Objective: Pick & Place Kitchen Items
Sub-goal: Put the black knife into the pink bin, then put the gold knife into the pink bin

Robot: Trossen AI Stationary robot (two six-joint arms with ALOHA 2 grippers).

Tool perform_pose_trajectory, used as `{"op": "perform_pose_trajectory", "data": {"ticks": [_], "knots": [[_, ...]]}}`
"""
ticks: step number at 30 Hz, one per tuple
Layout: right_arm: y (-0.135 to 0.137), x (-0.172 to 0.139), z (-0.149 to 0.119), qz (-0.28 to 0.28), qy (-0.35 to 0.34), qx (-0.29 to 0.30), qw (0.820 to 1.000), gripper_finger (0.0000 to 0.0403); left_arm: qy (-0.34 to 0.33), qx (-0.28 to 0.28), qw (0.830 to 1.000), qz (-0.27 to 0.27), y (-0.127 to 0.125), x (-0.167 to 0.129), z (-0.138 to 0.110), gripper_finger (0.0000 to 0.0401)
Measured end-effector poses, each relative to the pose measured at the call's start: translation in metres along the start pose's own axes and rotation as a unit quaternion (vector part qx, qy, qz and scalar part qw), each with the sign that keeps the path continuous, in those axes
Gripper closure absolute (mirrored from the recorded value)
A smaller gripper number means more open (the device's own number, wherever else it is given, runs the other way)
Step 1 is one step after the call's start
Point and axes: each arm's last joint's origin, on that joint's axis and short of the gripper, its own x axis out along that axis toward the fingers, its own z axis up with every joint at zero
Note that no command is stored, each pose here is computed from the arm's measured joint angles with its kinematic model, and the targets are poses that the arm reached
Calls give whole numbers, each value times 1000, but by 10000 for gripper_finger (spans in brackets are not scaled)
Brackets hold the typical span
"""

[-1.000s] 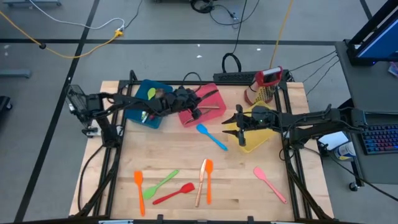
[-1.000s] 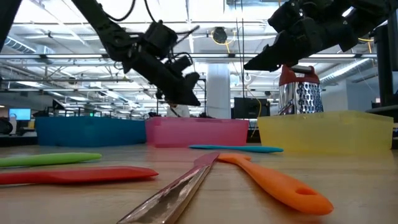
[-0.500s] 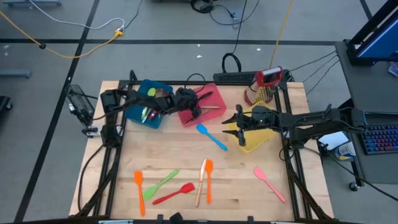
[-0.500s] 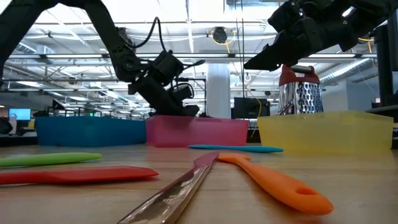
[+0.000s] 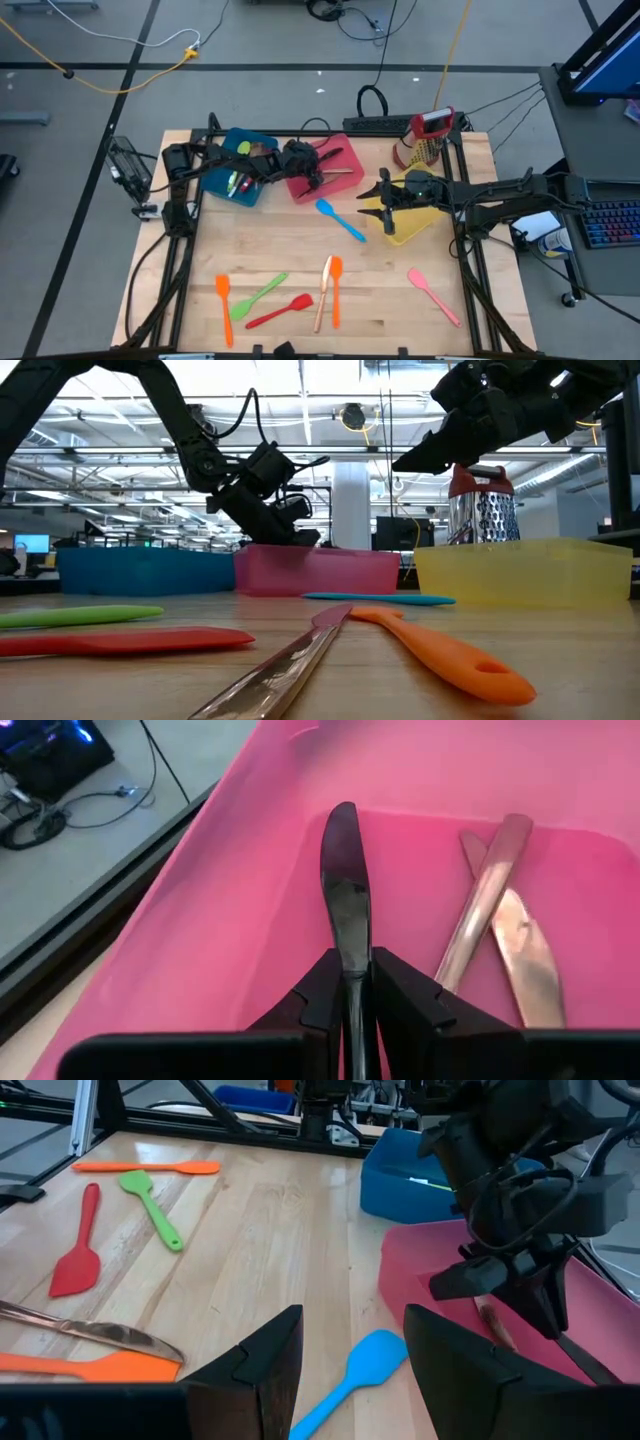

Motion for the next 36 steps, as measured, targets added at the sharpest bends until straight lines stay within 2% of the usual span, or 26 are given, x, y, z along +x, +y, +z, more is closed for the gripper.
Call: {"op": "perform_pose_trajectory", "data": {"ticks": [10,26,36], "knots": [[0,0,0,0,0,0,1000,234,8,5,1000,-1,0,0,-2,331],[0,0,0,2,0,0,1000,234,1,-8,1000,-1,0,0,-1,329],[0,0,0,5,-1,0,1000,234,-30,-10,999,-14,-3,-11,12,329]]}}
